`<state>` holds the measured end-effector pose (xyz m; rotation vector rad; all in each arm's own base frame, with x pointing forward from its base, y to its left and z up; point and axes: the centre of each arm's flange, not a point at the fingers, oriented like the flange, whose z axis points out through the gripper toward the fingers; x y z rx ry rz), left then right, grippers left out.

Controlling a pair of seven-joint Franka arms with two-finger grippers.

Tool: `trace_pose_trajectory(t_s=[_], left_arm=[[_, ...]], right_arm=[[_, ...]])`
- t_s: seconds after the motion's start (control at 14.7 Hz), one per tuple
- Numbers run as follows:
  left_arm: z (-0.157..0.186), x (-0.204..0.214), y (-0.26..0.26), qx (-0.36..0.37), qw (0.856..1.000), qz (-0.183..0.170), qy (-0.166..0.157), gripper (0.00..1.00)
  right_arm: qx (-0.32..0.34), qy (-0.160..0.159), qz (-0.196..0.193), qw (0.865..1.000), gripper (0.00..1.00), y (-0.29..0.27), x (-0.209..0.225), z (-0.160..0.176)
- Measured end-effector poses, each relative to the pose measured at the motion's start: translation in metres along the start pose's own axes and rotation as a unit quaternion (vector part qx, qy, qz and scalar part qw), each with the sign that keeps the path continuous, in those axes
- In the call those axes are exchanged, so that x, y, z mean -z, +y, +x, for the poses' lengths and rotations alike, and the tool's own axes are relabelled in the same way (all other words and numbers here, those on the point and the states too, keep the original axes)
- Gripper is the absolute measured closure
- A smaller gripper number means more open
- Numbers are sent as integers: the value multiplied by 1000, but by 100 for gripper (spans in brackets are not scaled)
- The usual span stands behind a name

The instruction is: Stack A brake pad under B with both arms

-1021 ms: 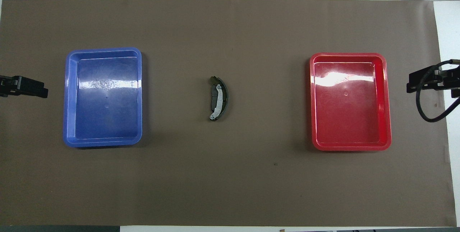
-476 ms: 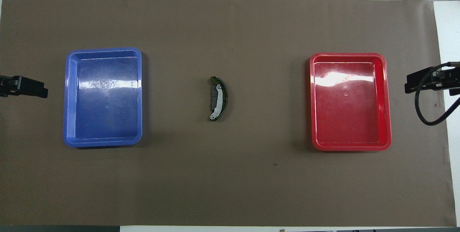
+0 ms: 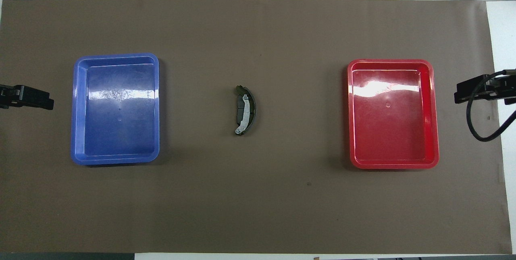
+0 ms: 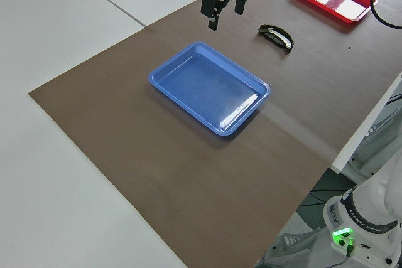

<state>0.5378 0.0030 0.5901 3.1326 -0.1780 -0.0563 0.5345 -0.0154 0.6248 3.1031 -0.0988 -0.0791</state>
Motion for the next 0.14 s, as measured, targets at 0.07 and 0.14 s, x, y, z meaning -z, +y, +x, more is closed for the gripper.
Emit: trace_pose_trajectory(t_s=[0.07, 0.14], left_arm=[[0, 0, 0, 0, 1000, 0, 0, 0], [0, 0, 0, 0, 1000, 0, 0, 0]], right_arm=[[0, 1, 0, 1000, 0, 0, 0, 0], [0, 1, 0, 1000, 0, 0, 1, 0]])
